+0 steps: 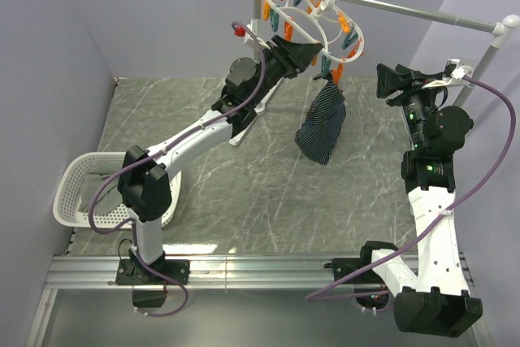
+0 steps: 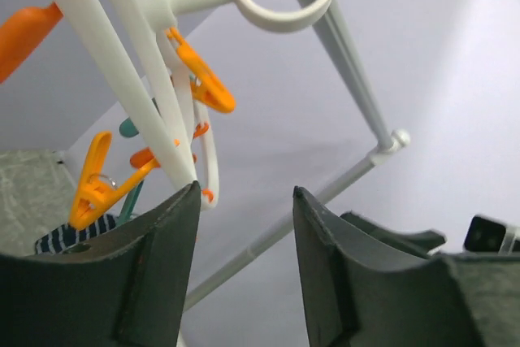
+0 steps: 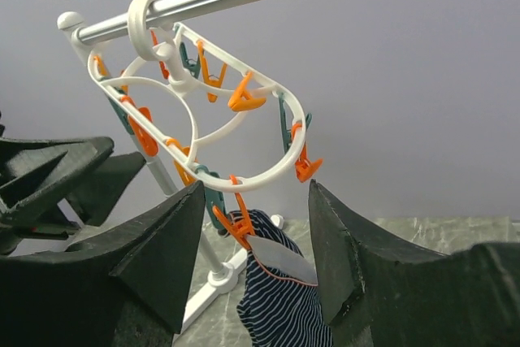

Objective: Clip the underwear to the hanger

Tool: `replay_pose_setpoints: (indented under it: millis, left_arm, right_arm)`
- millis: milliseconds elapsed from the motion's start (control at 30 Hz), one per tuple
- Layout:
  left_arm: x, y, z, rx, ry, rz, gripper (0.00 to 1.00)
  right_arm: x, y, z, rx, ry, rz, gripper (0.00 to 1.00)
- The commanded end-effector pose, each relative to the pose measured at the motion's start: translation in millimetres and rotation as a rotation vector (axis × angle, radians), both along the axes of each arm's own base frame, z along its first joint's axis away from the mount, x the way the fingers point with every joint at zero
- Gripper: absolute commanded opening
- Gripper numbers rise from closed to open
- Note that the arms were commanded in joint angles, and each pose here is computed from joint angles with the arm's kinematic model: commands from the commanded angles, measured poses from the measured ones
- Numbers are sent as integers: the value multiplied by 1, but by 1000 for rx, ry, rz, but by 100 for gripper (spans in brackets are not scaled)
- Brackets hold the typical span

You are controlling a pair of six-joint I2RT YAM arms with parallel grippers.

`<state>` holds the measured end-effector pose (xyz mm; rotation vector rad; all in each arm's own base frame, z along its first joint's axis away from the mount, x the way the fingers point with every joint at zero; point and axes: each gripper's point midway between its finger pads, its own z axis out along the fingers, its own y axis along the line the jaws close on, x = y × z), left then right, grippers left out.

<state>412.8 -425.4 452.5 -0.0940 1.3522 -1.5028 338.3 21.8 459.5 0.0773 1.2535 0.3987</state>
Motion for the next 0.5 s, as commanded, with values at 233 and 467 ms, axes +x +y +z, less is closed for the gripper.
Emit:
replay_pose_setpoints:
  millis: [233, 467]
  left_arm:
    - [24, 9, 23, -192, 52, 165, 51]
    - [35, 5, 16, -197, 88, 190, 52]
  right_arm:
    - [-11, -2, 24, -3, -86, -23, 61]
    - [-9, -1, 23, -2, -90, -16, 62]
